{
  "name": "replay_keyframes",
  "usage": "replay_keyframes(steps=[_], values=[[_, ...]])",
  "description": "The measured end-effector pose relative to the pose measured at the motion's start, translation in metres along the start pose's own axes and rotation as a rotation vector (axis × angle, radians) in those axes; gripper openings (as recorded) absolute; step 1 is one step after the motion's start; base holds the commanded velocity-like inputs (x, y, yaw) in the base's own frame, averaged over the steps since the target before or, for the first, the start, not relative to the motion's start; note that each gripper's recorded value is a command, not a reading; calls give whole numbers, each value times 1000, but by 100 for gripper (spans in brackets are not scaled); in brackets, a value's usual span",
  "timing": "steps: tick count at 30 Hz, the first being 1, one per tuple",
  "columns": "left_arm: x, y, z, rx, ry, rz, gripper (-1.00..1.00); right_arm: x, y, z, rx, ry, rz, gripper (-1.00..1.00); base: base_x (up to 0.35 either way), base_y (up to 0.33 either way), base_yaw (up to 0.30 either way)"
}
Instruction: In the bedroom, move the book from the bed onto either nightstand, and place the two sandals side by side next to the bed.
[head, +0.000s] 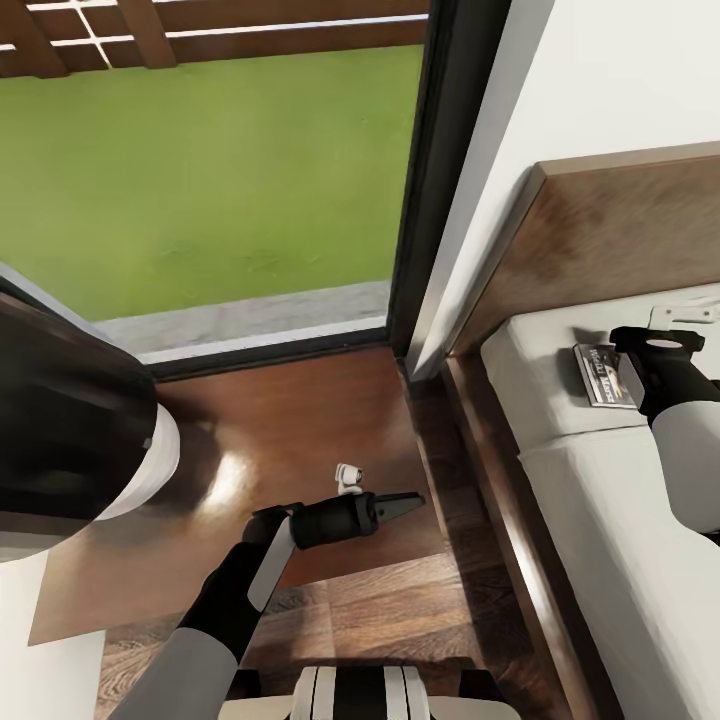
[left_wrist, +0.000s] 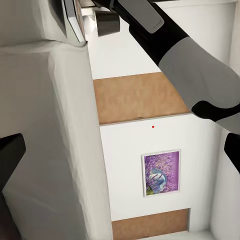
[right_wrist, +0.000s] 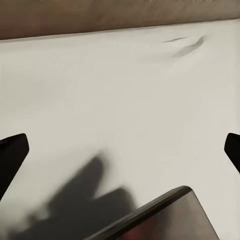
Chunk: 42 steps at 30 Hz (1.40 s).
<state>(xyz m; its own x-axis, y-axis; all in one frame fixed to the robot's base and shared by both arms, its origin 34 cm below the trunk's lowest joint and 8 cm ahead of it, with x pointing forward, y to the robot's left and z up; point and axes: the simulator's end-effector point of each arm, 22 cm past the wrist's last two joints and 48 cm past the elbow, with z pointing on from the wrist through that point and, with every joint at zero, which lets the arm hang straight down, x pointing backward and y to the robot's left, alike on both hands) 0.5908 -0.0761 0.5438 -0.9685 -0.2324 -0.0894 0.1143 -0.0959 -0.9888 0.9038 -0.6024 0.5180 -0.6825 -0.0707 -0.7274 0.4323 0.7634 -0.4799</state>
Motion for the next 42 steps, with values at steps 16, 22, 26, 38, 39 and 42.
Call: replay_keyframes(steps=[16,22,26,38,39,42], values=[[0,0,0,0,0,-1,100,-1,0,0,1,-3,1,100,-43,0,0],[0,0,0,0,0,0,100,-2,-1,0,2,-4,1,100,-98,0,0],[0,0,0,0,0,0,100,-2,-1,0,2,-4,1,100,-6,0,0],[0,0,0,0,0,-1,100,-3,-1,0,3,-7,2,100,-133,0,0],[0,0,0,0,0,-1,100,-4,-1,0,3,-7,2,100,-56,0,0],[0,0,0,0,0,0,100,-4,-2,0,3,-7,2,100,-28,0,0]])
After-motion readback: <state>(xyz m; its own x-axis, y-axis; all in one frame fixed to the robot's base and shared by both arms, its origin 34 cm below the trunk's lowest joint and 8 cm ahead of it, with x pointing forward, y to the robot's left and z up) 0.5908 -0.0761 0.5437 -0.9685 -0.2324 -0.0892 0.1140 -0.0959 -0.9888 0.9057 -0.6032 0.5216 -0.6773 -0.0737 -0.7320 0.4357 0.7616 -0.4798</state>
